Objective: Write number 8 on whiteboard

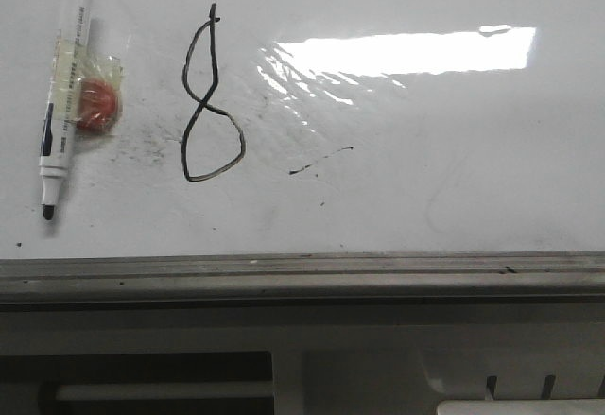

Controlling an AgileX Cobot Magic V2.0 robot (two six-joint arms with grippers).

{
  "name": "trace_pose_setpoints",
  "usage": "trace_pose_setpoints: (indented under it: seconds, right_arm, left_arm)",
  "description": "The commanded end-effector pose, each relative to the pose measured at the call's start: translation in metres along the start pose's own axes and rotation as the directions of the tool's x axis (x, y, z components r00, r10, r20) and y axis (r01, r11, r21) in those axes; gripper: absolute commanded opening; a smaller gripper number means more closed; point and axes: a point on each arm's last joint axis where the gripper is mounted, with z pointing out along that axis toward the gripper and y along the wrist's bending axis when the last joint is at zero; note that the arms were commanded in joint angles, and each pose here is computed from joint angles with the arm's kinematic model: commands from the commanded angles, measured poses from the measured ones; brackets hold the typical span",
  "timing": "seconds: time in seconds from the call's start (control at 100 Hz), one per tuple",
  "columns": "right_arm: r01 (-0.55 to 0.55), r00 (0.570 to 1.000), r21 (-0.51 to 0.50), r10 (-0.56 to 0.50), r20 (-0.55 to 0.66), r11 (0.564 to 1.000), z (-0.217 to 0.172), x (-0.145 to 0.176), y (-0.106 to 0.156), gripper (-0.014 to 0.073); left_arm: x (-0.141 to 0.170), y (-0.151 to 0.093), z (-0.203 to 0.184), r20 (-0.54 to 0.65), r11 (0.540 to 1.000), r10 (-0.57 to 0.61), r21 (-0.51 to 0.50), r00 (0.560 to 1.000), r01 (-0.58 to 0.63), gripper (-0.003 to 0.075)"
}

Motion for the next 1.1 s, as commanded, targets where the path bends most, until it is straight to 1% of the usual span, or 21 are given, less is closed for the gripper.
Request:
trace_pose_setpoints:
  seconds: [0.0,0.3,0.4,0.5,0.57,0.65,0.72,0.82,0.94,1.09]
  right_arm:
    - [0.017,0.994,0.025,-0.019,0.108,1.0,-0.003,-0.015,-0.002,-0.0063]
    - [0.017,0.994,0.025,-0.019,0.108,1.0,-0.003,-0.015,-0.002,-0.0063]
    - [0.017,0.994,0.025,-0.019,0.108,1.0,-0.003,-0.015,-0.002,-0.0063]
    - [0.017,0.994,0.025,-0.019,0.108,1.0,-0.003,-0.015,-0.002,-0.0063]
    - [0.017,0.994,0.025,-0.019,0.108,1.0,-0.003,-0.015,-0.002,-0.0063]
    - [0.017,0.994,0.025,-0.019,0.108,1.0,-0.003,-0.015,-0.002,-0.0063]
    - [0.017,0.994,0.025,-0.019,0.108,1.0,-0.003,-0.015,-0.002,-0.0063]
    - [0.017,0.994,0.025,-0.019,0.108,1.0,-0.003,-0.015,-0.002,-0.0063]
    - [0.017,0.994,0.025,-0.019,0.108,1.0,-0.003,-0.015,-0.002,-0.0063]
    - [0.017,0.994,0.025,-0.019,0.108,1.0,-0.003,-0.015,-0.002,-0.0063]
  left_arm:
    - [-0.015,-0.004,0.0,0.087,1.0,0.0,0.021,0.996,-0.001,-0.002]
    - [-0.015,-0.004,0.0,0.086,1.0,0.0,0.021,0.996,-0.001,-0.002]
    - [-0.012,-0.003,0.0,0.064,1.0,-0.024,0.014,0.998,0.023,-0.002]
    - [-0.01,0.0,0.0,0.048,0.999,-0.016,-0.034,0.999,0.018,-0.002]
    - [-0.009,0.005,0.0,0.033,0.993,0.069,-0.098,0.997,-0.066,-0.002]
    - [-0.009,0.01,-0.001,0.0,0.96,0.212,-0.185,0.977,-0.209,-0.002]
    - [-0.008,0.016,-0.002,-0.025,0.925,0.276,-0.263,0.961,-0.273,-0.002]
    - [-0.002,0.024,-0.007,-0.032,0.889,0.282,-0.367,0.959,-0.273,-0.002]
    - [0.006,0.031,-0.016,-0.011,0.831,0.291,-0.493,0.957,-0.259,-0.002]
    - [0.018,0.038,-0.023,0.002,0.779,0.268,-0.588,0.963,-0.216,-0.002]
